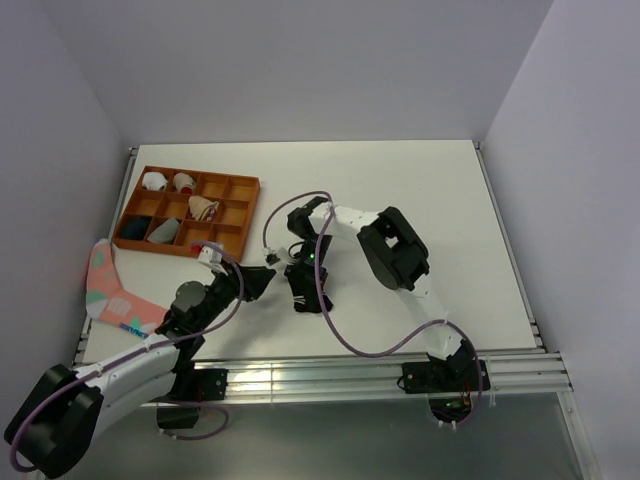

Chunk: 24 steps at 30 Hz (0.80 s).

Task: Roll the socks
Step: Roll the sock at the center of the board.

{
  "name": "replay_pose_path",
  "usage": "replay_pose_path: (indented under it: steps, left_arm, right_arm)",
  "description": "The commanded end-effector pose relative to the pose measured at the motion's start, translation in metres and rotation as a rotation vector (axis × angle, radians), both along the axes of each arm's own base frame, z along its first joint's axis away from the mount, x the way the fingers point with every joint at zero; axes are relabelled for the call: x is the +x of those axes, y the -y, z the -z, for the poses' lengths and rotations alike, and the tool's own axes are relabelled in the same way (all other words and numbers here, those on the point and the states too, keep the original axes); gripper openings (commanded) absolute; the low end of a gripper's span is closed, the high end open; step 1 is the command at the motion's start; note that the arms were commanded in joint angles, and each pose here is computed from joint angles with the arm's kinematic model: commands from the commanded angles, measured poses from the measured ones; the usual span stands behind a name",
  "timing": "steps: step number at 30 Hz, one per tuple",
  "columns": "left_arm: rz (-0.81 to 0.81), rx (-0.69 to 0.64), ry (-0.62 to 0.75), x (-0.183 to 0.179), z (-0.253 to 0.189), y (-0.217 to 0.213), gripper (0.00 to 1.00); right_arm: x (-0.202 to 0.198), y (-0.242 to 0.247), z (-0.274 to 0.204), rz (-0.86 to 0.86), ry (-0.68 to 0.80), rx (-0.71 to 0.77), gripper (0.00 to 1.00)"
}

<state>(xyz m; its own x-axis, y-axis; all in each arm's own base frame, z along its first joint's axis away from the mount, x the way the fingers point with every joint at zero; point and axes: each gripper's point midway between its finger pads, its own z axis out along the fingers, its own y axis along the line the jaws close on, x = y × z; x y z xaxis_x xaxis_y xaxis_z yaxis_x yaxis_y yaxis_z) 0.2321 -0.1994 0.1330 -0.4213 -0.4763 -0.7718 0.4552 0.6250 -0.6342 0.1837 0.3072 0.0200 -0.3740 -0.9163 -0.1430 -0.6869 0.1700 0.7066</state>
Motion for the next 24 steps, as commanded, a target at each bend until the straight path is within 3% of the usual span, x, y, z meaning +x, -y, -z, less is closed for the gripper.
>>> replay_pose_path:
  steps: [1, 10, 24]
  left_arm:
    - [0.125, -0.019, 0.161, -0.017, -0.023, 0.018, 0.47]
    - [0.227, 0.099, 0.163, -0.027, -0.006, 0.064, 0.46]
    - [0.283, 0.13, 0.146, -0.01, 0.014, 0.098, 0.48]
  right_arm:
    - [0.002, -0.001, -0.023, 0.015, -0.072, 0.047, 0.17]
    - [0.006, 0.013, -0.032, 0.021, -0.093, 0.064, 0.18]
    - [-0.002, 0.018, -0.033, 0.017, -0.11, 0.066, 0.18]
